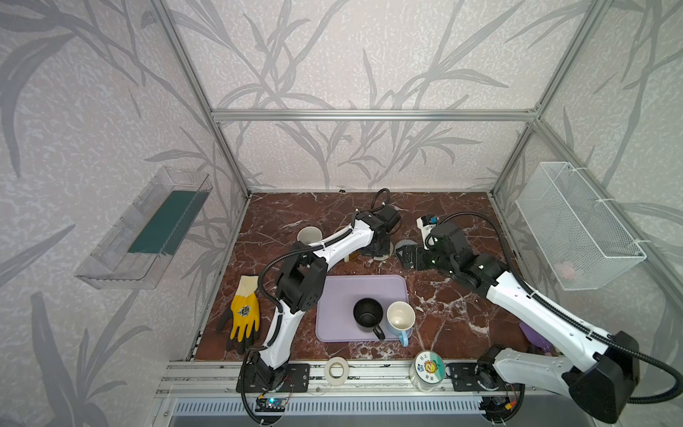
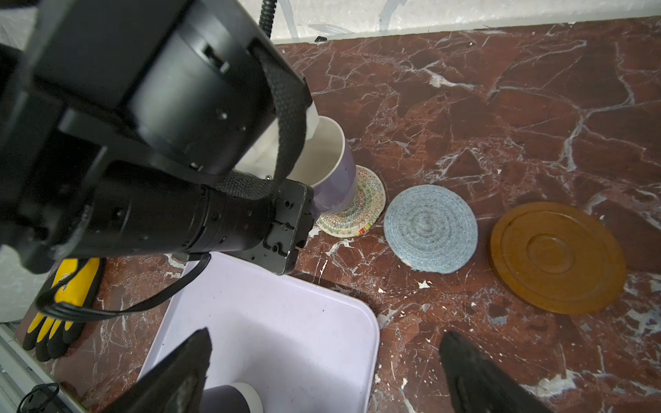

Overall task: Place cups on coasters
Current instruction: Place the cup on the coaster.

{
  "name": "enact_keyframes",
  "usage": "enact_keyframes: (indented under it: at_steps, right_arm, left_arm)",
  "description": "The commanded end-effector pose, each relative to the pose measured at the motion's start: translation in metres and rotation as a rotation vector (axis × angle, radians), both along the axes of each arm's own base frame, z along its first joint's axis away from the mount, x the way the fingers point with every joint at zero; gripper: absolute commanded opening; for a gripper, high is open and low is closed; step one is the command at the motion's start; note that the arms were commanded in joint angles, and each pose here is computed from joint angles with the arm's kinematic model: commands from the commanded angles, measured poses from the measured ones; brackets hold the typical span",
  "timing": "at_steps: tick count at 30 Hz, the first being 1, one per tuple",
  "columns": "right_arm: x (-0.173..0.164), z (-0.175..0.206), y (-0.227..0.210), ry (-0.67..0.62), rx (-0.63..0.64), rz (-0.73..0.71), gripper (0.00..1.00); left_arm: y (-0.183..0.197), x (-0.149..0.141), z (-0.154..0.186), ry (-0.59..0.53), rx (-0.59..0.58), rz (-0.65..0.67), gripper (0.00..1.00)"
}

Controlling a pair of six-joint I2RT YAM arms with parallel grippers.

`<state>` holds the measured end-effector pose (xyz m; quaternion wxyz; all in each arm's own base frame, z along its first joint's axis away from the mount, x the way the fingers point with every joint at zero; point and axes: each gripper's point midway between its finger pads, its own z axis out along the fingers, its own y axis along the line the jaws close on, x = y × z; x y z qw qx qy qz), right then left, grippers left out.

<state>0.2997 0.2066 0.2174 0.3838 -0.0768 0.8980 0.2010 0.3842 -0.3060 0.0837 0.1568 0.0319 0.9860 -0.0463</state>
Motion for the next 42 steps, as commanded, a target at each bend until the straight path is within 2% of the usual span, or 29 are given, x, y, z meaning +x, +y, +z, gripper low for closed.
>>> enact_keyframes:
  at_steps: [1,10,17,20,26,42]
  right_arm:
    - [-0.001,-0.004,-0.003,0.000,0.009,-0.016,0.99]
    - [-0.006,-0.009,-0.010,-0.004,0.003,-0.029,0.99]
    - [-0.008,-0.017,-0.013,0.009,-0.003,-0.039,0.99]
    - [-0.008,-0.018,-0.013,0.011,-0.005,-0.040,0.99]
    - [-0.010,-0.018,-0.014,0.010,0.002,-0.042,0.99]
    - [-0.016,-0.021,-0.021,0.011,-0.022,-0.041,0.99]
  left_arm:
    - [-0.008,0.016,0.019,-0.077,-0.028,0.032,0.00]
    - [-0.012,0.016,0.008,-0.068,-0.023,0.041,0.00]
    - [-0.015,0.017,0.017,-0.096,0.003,0.021,0.00]
    - [-0.017,0.019,0.028,-0.144,0.011,0.013,0.00]
    - [-0.024,0.017,0.010,-0.079,-0.032,0.035,0.00]
    - [-0.026,0.013,-0.009,-0.033,-0.053,0.061,0.00]
